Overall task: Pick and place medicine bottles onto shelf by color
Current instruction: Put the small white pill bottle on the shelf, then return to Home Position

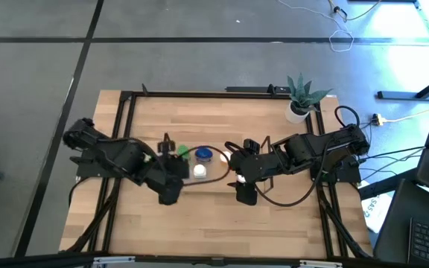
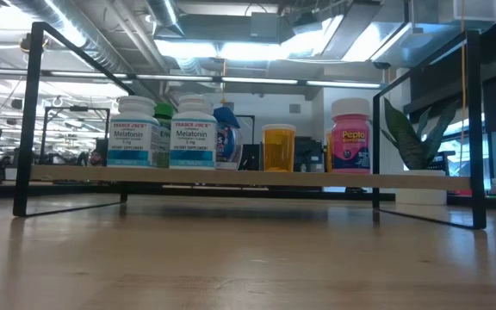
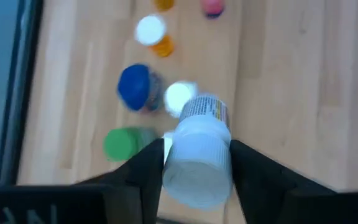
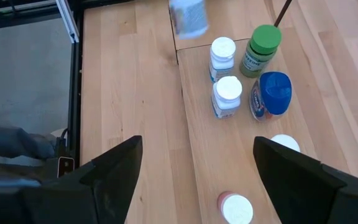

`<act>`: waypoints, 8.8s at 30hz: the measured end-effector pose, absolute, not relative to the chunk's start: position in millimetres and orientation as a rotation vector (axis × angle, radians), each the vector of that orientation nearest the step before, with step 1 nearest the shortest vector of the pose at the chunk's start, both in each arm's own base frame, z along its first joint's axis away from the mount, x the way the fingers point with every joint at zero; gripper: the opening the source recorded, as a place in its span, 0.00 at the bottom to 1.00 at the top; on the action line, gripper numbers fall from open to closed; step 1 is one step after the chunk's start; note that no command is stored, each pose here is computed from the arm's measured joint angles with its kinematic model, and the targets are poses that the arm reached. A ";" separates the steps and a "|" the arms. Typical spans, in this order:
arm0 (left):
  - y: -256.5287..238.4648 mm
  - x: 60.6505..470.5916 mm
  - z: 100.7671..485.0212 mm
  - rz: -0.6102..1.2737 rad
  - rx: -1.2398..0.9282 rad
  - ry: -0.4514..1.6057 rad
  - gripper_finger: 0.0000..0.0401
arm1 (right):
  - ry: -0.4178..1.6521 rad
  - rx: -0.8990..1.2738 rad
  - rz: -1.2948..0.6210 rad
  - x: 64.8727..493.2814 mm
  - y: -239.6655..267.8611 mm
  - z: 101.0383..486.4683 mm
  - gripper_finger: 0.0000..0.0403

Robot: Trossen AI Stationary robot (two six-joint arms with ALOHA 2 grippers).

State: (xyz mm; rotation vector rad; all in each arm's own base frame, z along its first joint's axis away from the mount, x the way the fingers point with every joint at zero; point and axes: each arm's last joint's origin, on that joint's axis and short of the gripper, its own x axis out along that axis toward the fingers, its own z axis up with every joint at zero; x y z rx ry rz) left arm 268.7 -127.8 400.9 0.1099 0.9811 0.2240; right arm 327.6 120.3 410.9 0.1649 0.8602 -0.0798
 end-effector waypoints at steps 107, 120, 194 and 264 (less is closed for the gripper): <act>-75.8 390.1 312.0 0.059 -0.087 1.160 0.39 | 0.797 0.222 -0.283 245.9 216.1 405.0 0.76; -82.2 413.3 281.0 0.019 -0.154 1.186 0.39 | 0.689 0.134 -0.316 234.2 225.1 407.9 0.76; -61.2 424.2 250.7 0.104 0.005 1.239 0.39 | 0.838 0.105 -0.081 238.9 231.5 407.5 0.76; -67.3 425.8 280.9 0.053 0.082 1.218 0.49 | 0.812 0.134 -0.066 241.1 233.9 409.5 0.76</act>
